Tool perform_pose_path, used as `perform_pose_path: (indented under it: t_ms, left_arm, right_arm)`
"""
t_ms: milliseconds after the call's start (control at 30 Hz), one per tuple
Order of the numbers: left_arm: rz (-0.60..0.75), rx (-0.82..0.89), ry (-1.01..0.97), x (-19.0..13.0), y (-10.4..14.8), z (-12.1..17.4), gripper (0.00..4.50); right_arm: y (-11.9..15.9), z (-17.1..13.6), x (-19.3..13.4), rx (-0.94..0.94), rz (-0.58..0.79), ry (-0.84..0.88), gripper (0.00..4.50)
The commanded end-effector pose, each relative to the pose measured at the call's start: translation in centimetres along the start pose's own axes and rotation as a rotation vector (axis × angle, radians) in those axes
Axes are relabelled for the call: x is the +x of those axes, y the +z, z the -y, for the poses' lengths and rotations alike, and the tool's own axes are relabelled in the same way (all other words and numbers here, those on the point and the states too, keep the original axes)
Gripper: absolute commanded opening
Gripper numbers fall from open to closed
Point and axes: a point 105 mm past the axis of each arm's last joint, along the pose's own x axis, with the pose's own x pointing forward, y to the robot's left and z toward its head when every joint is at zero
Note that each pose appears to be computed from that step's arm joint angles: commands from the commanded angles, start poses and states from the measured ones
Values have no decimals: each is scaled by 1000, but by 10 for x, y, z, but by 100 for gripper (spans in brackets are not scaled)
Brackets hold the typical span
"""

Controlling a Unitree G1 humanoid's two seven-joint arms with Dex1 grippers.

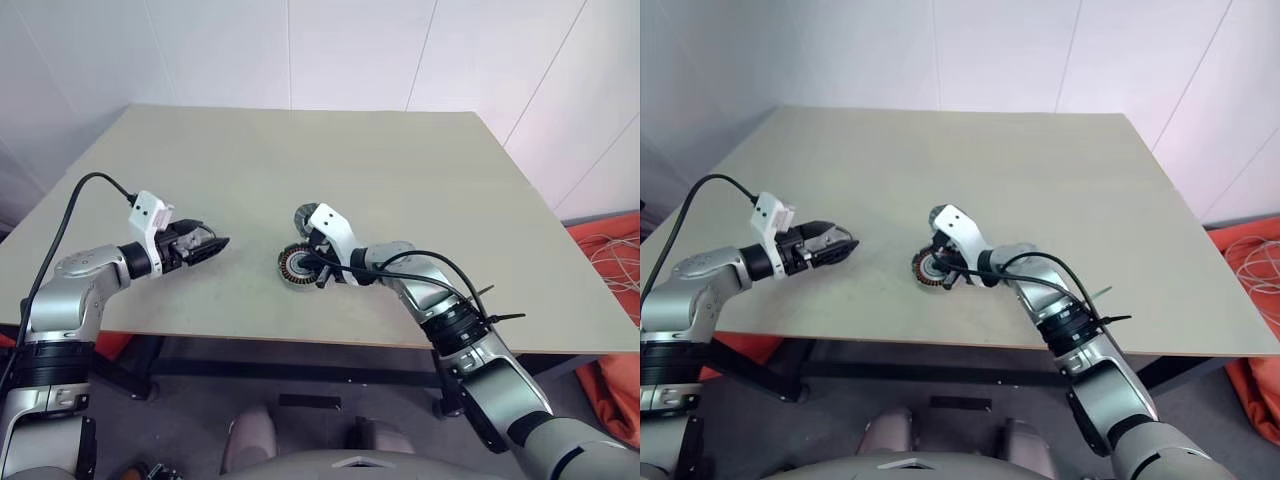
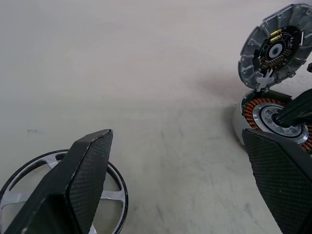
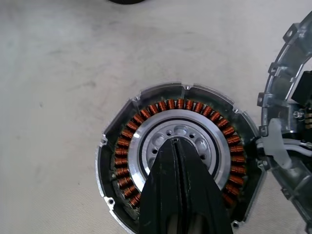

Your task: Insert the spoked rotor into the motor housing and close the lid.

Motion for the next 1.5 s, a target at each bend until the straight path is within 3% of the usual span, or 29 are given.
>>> perform_pose_path:
  t_ms: [33,233,267,333,533,667,733,867,967,1233,1500]
  left_arm:
    - [55,28,17,-3,17,-1,450]
    - [85,-76,167,-10,19,-17,450]
    - [99,-115,167,-13,20,-17,450]
    - [103,-136,186,-18,21,-18,450]
    - [133,-246,250,-26,22,-18,450]
    - [292,-516,234,-39,19,-9,450]
    - [321,-679,270,-46,5,-16,450]
    - [261,-816,284,-46,-16,-13,450]
    - [287,-875,276,-44,-21,-11,450]
    - [238,-914,376,-42,-48,-23,450]
    - [232,-896,372,-28,-52,-29,450]
  right_arm:
    - [33,4,-18,-19,115,7,2]
    - [48,3,-60,-61,172,40,2]
    - [47,1,-66,-78,165,49,19]
    - [40,-7,-79,-113,139,110,63]
    - [26,-15,-105,-115,87,180,265]
    - [17,-11,-117,-108,56,171,406]
    - [11,-5,-118,-131,35,134,447]
    - [2,0,-119,-198,-10,112,447]
    - [3,1,-120,-204,-6,119,447]
    - [1,3,-124,-199,-9,111,447]
    - [4,3,-123,-195,2,107,447]
